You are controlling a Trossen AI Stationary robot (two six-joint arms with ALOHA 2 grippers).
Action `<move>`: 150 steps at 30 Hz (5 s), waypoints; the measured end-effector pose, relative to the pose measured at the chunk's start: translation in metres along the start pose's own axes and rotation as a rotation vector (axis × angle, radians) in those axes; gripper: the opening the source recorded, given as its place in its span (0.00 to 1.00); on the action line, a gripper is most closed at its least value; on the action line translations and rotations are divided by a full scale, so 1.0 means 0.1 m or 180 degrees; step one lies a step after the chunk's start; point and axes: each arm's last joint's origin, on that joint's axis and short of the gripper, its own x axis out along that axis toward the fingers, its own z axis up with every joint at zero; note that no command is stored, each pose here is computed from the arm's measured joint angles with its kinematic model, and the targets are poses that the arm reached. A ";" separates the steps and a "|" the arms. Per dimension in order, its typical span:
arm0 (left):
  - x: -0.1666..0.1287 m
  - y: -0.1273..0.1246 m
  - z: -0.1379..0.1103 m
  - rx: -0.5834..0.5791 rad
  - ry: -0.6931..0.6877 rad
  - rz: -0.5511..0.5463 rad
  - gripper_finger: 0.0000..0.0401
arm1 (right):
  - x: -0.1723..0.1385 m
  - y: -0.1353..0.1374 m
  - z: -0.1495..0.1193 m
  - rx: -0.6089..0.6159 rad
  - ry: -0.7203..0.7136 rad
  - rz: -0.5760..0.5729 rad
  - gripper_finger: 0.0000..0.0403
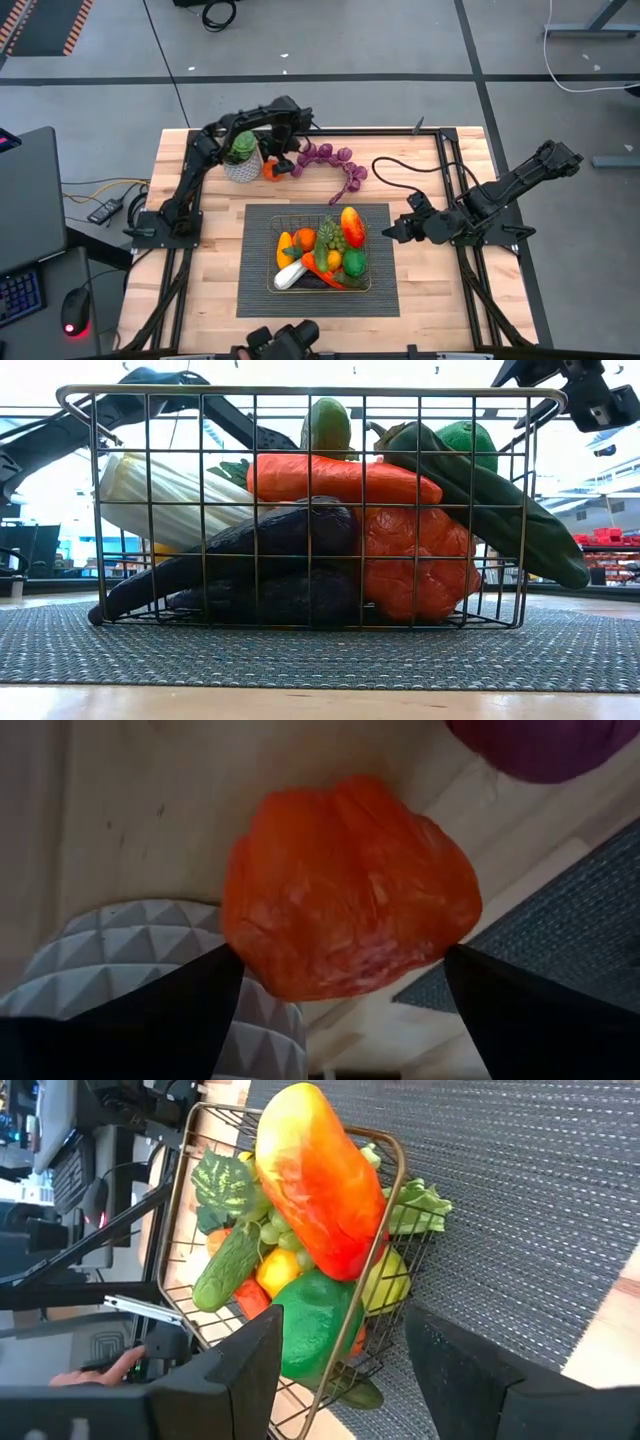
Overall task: Build produce basket
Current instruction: Put the orange pumpkin into the gold wire basket
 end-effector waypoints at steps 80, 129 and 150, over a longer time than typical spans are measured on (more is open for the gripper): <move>-0.70 -1.28 -0.40 0.0585 -0.1260 0.0780 0.64 | -0.21 -0.15 0.09 -0.0581 0.0101 -0.0159 0.54; -0.25 -0.72 -0.35 0.0955 -0.0555 0.1136 0.99 | -0.21 -0.19 0.10 -0.0702 0.0085 -0.0269 0.54; -0.25 -0.39 -0.22 0.1166 -0.1038 0.0586 0.99 | -0.21 -0.18 0.10 -0.0508 0.0069 -0.0273 0.54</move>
